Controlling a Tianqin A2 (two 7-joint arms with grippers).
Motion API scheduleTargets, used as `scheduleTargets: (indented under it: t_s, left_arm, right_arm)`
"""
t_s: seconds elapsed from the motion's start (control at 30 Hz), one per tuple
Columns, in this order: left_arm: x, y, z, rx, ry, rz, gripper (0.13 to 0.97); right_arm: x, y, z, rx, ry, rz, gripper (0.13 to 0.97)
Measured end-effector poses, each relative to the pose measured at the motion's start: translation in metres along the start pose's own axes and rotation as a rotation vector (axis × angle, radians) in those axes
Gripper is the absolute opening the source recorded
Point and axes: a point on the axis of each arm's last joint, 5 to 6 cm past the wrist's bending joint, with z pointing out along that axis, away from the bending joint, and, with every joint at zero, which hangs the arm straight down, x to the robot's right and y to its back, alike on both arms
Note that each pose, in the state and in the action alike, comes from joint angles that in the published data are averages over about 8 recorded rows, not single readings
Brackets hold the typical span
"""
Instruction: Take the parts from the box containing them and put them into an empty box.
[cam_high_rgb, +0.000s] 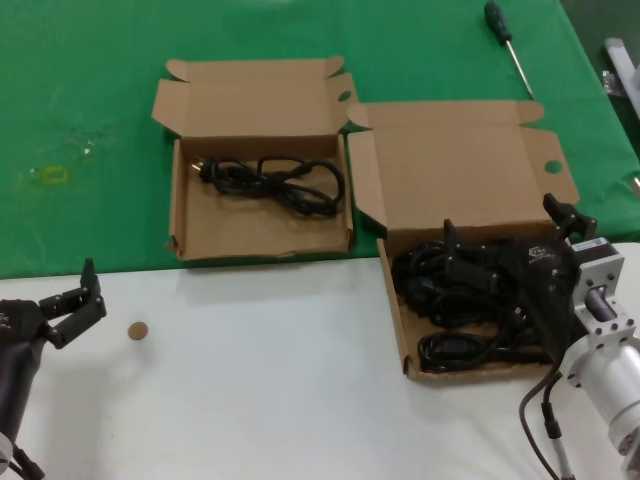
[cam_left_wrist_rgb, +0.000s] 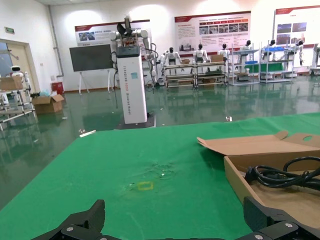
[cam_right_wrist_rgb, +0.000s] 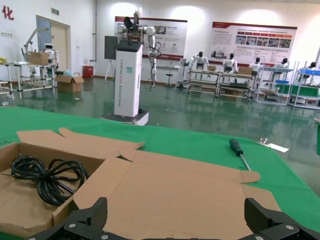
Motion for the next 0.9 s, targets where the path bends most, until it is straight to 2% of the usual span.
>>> scheduleTargets:
  t_s: [0.9]
  left_arm:
    - [0.0000,0.0000,0.0000,0.000,0.000,0.000,0.966]
  right_arm:
    - [0.0000,0.0000,0.0000,0.000,0.000,0.000,0.966]
